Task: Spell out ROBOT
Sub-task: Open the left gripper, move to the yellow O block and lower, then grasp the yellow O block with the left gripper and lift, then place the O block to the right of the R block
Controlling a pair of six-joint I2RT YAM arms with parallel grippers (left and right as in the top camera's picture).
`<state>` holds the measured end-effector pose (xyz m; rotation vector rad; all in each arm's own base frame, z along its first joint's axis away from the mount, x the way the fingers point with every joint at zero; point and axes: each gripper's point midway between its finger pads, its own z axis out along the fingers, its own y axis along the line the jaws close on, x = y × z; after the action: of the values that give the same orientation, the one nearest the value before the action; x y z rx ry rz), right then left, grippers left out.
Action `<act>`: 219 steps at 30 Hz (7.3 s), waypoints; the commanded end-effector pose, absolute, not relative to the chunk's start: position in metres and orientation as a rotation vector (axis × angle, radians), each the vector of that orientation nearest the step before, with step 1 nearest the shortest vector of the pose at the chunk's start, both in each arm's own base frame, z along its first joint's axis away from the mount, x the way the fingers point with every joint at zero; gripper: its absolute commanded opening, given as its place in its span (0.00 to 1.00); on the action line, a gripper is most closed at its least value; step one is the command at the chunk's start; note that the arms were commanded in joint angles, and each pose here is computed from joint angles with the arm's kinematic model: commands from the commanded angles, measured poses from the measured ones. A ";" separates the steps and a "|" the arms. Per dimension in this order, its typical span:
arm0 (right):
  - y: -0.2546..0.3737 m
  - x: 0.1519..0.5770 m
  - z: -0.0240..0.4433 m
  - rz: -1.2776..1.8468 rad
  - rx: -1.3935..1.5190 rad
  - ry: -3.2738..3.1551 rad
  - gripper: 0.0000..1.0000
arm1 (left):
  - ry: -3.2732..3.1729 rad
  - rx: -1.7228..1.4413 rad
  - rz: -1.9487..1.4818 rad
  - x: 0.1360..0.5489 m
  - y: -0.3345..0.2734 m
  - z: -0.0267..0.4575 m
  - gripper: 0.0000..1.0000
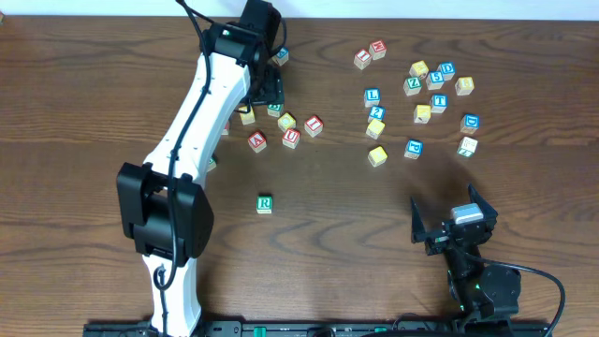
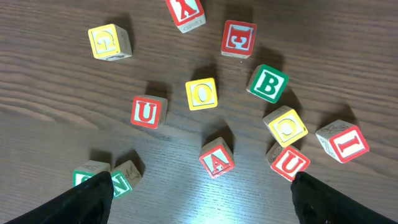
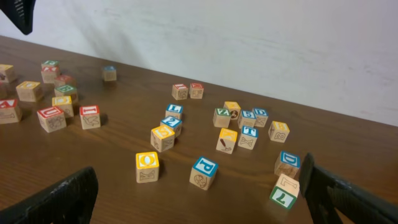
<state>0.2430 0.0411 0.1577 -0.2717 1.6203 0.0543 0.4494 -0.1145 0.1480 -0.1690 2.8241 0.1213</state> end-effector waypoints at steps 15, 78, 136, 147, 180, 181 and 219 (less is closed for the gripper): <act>0.041 0.243 0.157 0.062 -0.263 1.623 0.99 | 2.949 -0.276 -0.084 0.449 -0.094 0.125 0.89; 0.041 0.243 0.157 0.062 -0.263 1.623 0.99 | 2.966 -0.346 0.063 0.471 -0.098 0.034 0.64; 0.041 0.243 0.157 0.062 -0.263 1.623 0.99 | 2.952 -0.346 0.053 0.482 -0.101 0.000 0.37; 0.041 0.243 0.157 0.062 -0.263 1.623 0.99 | 2.889 -0.342 0.020 0.490 -0.103 0.030 0.38; 0.041 0.243 0.157 0.062 -0.263 1.623 0.99 | 2.819 -0.074 0.006 0.321 -0.132 0.204 0.08; 0.041 0.243 0.157 0.062 -0.263 1.623 0.99 | 2.828 -0.076 -0.001 0.312 -0.138 0.184 0.08; 0.041 0.243 0.157 0.062 -0.263 1.623 0.99 | 2.838 -0.020 0.031 0.259 -0.188 0.027 0.08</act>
<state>0.2430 0.0411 0.1577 -0.2718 1.6207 0.0544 0.2585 -0.1954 0.0319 -0.0263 2.8470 -0.0223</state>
